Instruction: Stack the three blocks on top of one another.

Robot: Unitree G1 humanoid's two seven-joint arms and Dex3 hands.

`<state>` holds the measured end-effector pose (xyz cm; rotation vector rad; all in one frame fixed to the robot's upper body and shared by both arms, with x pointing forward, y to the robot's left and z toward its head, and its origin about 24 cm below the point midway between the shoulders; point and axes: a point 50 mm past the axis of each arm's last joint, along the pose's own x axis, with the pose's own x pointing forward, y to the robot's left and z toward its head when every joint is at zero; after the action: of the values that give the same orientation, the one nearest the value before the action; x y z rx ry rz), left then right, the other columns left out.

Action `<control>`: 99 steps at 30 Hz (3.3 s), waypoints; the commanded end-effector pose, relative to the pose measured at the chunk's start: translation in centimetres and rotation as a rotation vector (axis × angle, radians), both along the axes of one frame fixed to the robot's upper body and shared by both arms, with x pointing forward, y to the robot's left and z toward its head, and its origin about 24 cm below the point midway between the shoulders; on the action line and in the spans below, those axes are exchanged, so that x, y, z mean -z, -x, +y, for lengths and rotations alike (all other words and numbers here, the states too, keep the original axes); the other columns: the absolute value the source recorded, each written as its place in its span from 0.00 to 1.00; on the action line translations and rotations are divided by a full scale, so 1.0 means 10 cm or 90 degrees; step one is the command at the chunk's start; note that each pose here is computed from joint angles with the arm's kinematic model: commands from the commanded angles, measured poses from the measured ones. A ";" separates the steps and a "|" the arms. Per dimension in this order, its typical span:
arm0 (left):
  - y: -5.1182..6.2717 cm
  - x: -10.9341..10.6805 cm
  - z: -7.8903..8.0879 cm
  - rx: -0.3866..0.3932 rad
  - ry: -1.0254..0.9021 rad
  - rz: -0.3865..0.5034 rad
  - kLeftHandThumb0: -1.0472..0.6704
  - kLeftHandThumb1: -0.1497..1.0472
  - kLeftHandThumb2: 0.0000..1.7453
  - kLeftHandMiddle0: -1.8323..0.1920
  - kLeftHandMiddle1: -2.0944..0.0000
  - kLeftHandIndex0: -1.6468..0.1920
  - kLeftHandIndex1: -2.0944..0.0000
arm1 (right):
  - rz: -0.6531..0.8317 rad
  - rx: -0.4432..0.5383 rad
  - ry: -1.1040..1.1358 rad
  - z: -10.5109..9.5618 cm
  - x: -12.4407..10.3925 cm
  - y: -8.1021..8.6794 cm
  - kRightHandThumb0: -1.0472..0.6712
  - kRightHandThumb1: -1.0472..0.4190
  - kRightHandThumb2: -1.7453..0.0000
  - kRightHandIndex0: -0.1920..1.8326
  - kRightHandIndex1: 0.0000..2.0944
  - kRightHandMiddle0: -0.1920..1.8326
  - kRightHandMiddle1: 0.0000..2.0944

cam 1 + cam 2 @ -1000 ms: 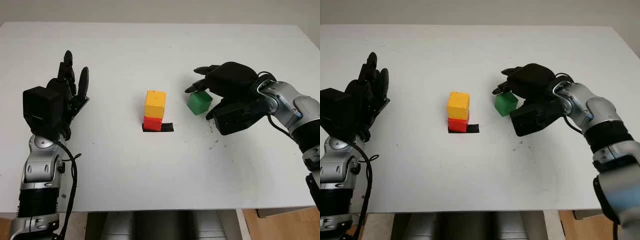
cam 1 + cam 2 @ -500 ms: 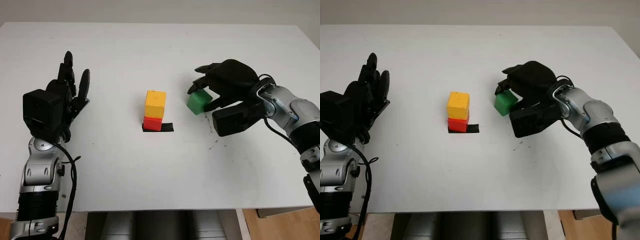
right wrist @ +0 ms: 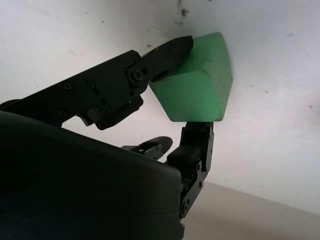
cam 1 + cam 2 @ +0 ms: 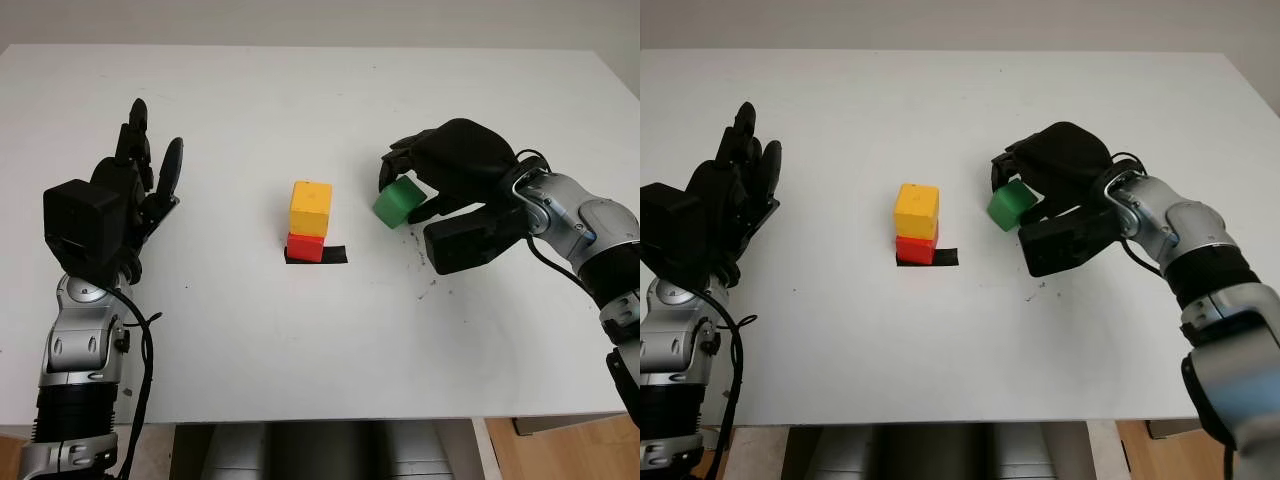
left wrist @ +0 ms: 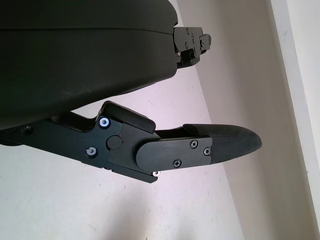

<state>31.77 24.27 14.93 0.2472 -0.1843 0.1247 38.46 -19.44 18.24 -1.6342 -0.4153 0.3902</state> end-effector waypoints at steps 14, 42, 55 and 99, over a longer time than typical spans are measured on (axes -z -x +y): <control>0.01 0.05 -0.01 0.000 -0.007 0.004 0.16 1.00 0.29 0.98 0.97 0.95 0.98 | 0.079 0.025 -0.296 0.03 -0.46 0.03 0.41 0.08 0.97 0.28 0.02 0.28 0.66; -0.01 0.08 -0.04 -0.007 0.012 0.003 0.15 1.00 0.29 0.98 0.97 0.96 0.97 | 0.321 -0.042 -0.564 0.38 -0.84 0.16 0.35 0.05 0.96 0.27 0.02 0.22 0.80; 0.00 0.09 -0.05 -0.011 0.011 0.003 0.16 1.00 0.29 0.99 0.98 0.96 0.98 | 0.400 -0.013 -0.616 0.59 -0.76 0.23 0.38 0.00 0.96 0.27 0.01 0.16 0.84; 0.03 0.15 -0.09 -0.017 0.026 0.013 0.17 1.00 0.30 0.99 0.97 0.95 0.97 | 0.444 0.140 -0.709 0.74 -0.33 0.43 0.36 0.00 0.96 0.23 0.01 0.19 0.86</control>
<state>31.64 23.23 13.06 0.2028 -0.1373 0.1526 34.17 -11.98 21.66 -0.4103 0.1047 0.4235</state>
